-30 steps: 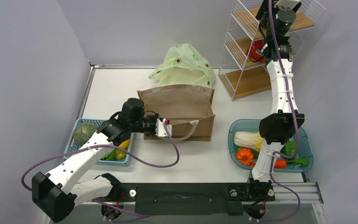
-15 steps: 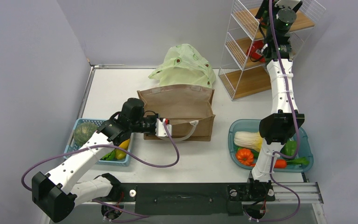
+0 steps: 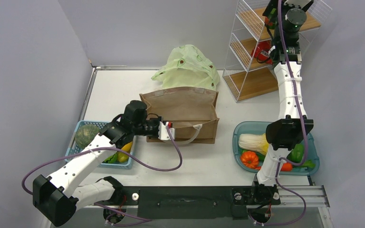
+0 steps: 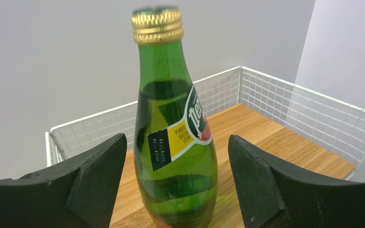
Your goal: Untie the knot of the grocery bags and take out the mixed food
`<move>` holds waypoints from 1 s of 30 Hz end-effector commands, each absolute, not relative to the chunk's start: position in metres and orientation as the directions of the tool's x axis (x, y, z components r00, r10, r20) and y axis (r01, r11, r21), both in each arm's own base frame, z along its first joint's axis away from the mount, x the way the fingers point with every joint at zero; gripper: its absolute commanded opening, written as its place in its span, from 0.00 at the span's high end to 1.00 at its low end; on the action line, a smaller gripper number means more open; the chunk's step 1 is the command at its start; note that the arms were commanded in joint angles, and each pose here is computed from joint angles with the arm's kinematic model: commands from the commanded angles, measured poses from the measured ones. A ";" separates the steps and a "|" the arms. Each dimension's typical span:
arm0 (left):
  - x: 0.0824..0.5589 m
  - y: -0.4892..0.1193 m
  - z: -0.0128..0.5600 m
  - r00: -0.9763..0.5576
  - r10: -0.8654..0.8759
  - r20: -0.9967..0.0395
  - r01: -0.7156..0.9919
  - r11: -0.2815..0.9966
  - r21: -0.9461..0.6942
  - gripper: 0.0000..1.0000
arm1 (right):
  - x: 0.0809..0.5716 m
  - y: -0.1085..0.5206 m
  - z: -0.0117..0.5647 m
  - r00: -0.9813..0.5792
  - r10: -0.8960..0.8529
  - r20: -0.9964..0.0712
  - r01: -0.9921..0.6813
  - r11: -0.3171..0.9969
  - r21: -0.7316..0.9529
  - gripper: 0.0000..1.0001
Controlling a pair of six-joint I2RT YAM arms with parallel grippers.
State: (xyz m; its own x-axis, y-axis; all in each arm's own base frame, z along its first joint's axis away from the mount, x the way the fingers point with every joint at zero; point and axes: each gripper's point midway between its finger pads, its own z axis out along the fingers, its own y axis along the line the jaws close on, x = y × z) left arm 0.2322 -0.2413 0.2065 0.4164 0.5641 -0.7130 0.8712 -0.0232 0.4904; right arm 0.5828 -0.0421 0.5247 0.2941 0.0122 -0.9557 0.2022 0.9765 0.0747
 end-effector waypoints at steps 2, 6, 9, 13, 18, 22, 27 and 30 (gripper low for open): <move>0.232 -0.236 0.197 0.417 0.579 -0.701 0.873 -0.039 0.487 1.00 | 0.528 -0.035 0.604 0.474 0.046 -0.879 0.155 0.979 0.135 0.26; 0.231 -0.236 0.197 0.430 0.575 -0.696 0.868 -0.049 0.495 1.00 | 0.512 -0.031 0.621 0.503 0.068 -0.861 0.124 0.981 0.150 0.26; 0.229 -0.237 0.198 0.446 0.566 -0.693 0.863 -0.066 0.501 1.00 | 0.500 -0.010 0.630 0.528 0.104 -0.843 0.033 0.989 0.143 0.26; 0.216 -0.237 0.197 0.533 0.543 -0.649 0.824 -0.160 0.543 1.00 | 0.457 0.025 0.650 0.578 0.084 -0.811 -0.075 0.996 0.050 0.26; 0.196 -0.233 0.192 0.558 0.522 -0.645 0.821 -0.237 0.519 1.00 | 0.434 0.085 0.626 0.519 0.052 -0.853 -0.229 0.970 -0.080 0.28; 0.174 -0.224 0.189 0.608 0.492 -0.623 0.792 -0.325 0.516 1.00 | 0.427 0.144 0.573 0.388 -0.037 -0.921 -0.368 0.910 -0.191 0.28; 0.152 -0.212 0.189 0.645 0.469 -0.604 0.764 -0.401 0.505 1.00 | 0.439 0.208 0.481 0.195 -0.205 -0.959 -0.497 0.822 -0.277 0.29; 0.146 -0.203 0.184 0.678 0.471 -0.564 0.735 -0.451 0.506 1.00 | 0.461 0.227 0.425 0.087 -0.279 -0.956 -0.535 0.797 -0.281 0.30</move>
